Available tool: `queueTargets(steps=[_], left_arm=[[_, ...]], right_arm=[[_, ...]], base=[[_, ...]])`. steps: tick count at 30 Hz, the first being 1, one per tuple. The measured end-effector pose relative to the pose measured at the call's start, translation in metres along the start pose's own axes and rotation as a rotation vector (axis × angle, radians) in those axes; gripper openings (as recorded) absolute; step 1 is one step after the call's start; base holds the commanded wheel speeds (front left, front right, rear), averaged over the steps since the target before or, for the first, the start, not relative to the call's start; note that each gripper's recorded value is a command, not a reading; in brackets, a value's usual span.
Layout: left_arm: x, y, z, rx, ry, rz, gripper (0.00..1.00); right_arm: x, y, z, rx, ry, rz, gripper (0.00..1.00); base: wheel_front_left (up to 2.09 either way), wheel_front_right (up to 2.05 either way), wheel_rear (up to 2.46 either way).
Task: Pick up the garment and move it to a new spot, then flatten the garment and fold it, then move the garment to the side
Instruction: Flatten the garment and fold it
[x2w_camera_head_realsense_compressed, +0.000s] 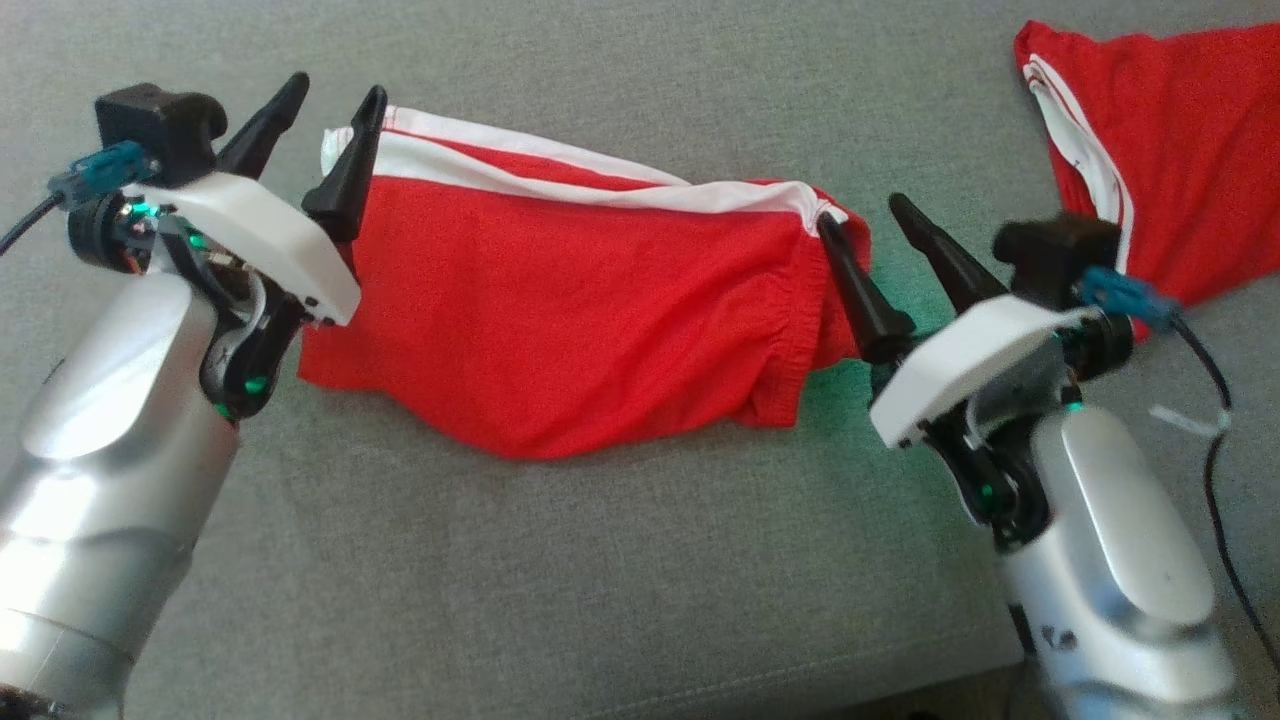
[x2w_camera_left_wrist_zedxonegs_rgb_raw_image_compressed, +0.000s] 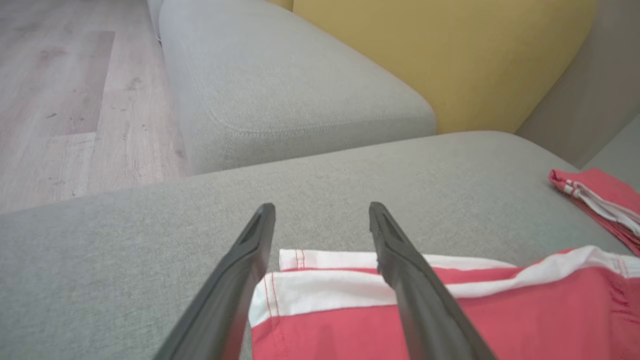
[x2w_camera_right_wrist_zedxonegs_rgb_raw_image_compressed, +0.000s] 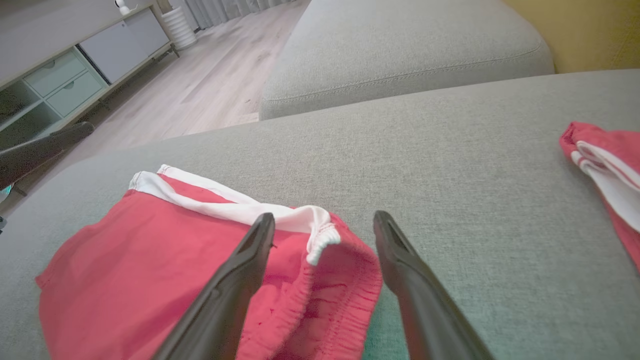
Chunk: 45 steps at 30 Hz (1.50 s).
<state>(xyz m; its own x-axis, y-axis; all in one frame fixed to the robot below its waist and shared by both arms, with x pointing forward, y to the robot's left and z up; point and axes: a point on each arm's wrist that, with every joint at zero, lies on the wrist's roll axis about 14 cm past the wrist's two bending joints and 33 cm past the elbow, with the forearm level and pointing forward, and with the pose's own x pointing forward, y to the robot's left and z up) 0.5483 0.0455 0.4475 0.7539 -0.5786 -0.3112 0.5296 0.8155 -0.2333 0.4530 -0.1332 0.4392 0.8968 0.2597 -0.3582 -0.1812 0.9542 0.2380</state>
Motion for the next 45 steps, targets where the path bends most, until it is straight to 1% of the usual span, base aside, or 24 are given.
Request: queueTargets(steps=[5,8,13,14,19,23,33,42,43,44,45], left_arm=[[-0.013,0.002,0.025,-0.002,-0.082,0.004,1.00],[-0.027,0.008,0.024,-0.011,-0.089,0.023,1.00],[-0.051,0.005,-0.019,-0.094,-0.025,0.067,1.00],[-0.051,0.005,-0.019,-0.094,-0.025,0.067,1.00],[-0.061,0.002,-0.064,-0.185,0.052,0.155,1.00],[-0.059,-0.008,-0.081,-0.240,0.084,0.172,1.00],[-0.056,-0.006,-0.105,-0.246,0.200,0.206,1.00],[-0.038,-0.021,-0.103,-0.235,0.239,0.134,1.00],[-0.037,-0.022,-0.103,-0.231,0.244,0.126,0.75],[-0.035,-0.025,-0.102,-0.229,0.248,0.115,0.47],[-0.035,-0.027,-0.103,-0.228,0.252,0.110,0.31]], right_arm=[[-0.018,-0.002,0.008,0.006,-0.062,-0.024,1.00],[-0.031,-0.005,0.015,-0.002,-0.104,-0.046,1.00],[-0.052,-0.011,0.016,-0.006,-0.140,-0.085,1.00],[-0.052,-0.011,0.016,-0.006,-0.140,-0.085,1.00],[-0.065,-0.015,0.009,0.011,-0.140,-0.109,1.00],[-0.069,-0.016,0.012,0.009,-0.150,-0.116,1.00],[-0.070,-0.018,0.014,0.009,-0.152,-0.124,1.00],[-0.070,-0.021,0.010,0.010,-0.140,-0.135,1.00],[-0.071,-0.022,0.010,0.011,-0.140,-0.137,1.00],[-0.071,-0.022,0.010,0.011,-0.140,-0.139,1.00],[-0.071,-0.022,0.010,0.011,-0.140,-0.139,1.00]], base=[[0.00,0.00,0.00],[0.00,0.00,0.00],[0.00,0.00,0.00],[0.00,0.00,0.00],[0.00,0.00,0.00],[0.00,0.00,0.00],[0.00,0.00,0.00],[0.00,0.00,0.00],[0.00,0.00,0.00],[0.00,0.00,0.00],[0.00,0.00,0.00]])
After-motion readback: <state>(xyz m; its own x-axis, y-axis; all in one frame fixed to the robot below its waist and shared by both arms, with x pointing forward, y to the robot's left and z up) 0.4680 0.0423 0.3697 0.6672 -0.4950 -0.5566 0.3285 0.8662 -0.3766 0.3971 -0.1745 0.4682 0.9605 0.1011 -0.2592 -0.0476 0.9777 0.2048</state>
